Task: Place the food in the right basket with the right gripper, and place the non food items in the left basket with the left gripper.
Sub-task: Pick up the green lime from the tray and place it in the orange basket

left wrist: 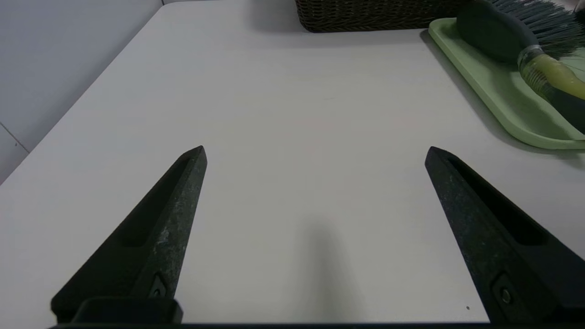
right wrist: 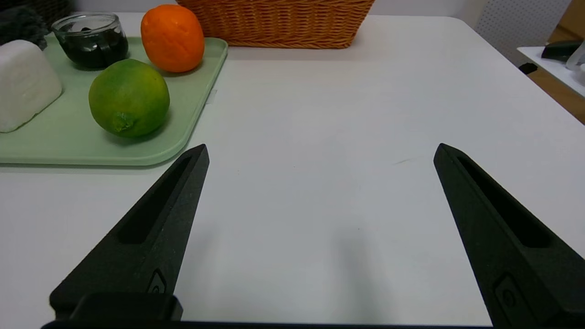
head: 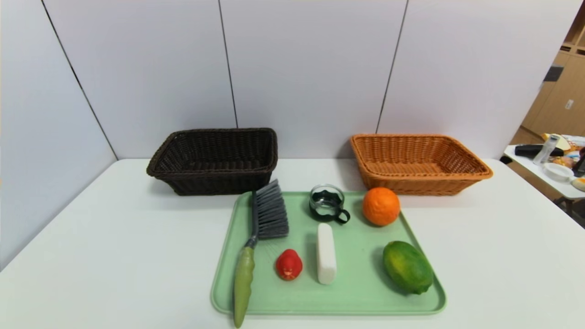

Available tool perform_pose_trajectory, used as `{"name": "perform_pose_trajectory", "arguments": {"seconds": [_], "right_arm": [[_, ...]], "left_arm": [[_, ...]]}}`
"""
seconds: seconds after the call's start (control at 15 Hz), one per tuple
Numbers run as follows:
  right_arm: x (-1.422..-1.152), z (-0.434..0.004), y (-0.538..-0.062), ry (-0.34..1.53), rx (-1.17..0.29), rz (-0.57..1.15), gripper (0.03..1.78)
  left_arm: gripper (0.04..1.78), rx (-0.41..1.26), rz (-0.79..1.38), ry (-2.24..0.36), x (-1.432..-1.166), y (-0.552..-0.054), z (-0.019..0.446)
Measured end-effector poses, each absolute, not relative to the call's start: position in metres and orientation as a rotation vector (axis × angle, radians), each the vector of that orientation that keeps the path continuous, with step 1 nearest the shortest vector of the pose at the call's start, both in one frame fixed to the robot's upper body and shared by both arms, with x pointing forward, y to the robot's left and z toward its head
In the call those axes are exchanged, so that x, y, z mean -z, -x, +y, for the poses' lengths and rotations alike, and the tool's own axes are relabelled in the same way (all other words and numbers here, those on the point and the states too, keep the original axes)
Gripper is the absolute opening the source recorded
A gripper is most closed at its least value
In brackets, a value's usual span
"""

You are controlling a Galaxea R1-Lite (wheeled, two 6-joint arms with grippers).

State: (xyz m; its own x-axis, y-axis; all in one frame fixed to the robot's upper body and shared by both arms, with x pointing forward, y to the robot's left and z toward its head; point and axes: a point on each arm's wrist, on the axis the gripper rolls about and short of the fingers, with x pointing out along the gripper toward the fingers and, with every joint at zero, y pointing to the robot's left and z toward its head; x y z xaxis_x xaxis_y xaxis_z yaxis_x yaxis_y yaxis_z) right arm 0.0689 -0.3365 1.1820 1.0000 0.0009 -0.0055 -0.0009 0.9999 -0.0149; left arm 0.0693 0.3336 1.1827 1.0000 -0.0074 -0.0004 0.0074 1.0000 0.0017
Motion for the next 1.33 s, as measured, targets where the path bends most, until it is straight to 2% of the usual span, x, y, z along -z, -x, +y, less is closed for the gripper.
{"name": "perform_pose_trajectory", "arguments": {"seconds": [0.6,0.73,1.0,1.33], "right_arm": [[-1.185,-0.336,-0.069,0.05,-0.013,-0.011,1.7],[-1.206,-0.335,-0.061,0.052,-0.05,-0.072,1.7],[-1.264,-0.332,-0.05,0.061,-0.215,-0.098,1.7],[-1.342,-0.331,-0.087,0.043,-0.262,-0.082,1.7]], "left_arm": [[1.69,0.007,-0.016,-0.01,-1.185,-0.069,0.334],[1.69,0.043,-0.092,-0.011,-1.204,-0.064,0.333],[1.69,0.164,-0.142,-0.022,-1.259,-0.056,0.33],[1.69,0.197,-0.139,-0.024,-1.327,-0.088,0.329]]}}
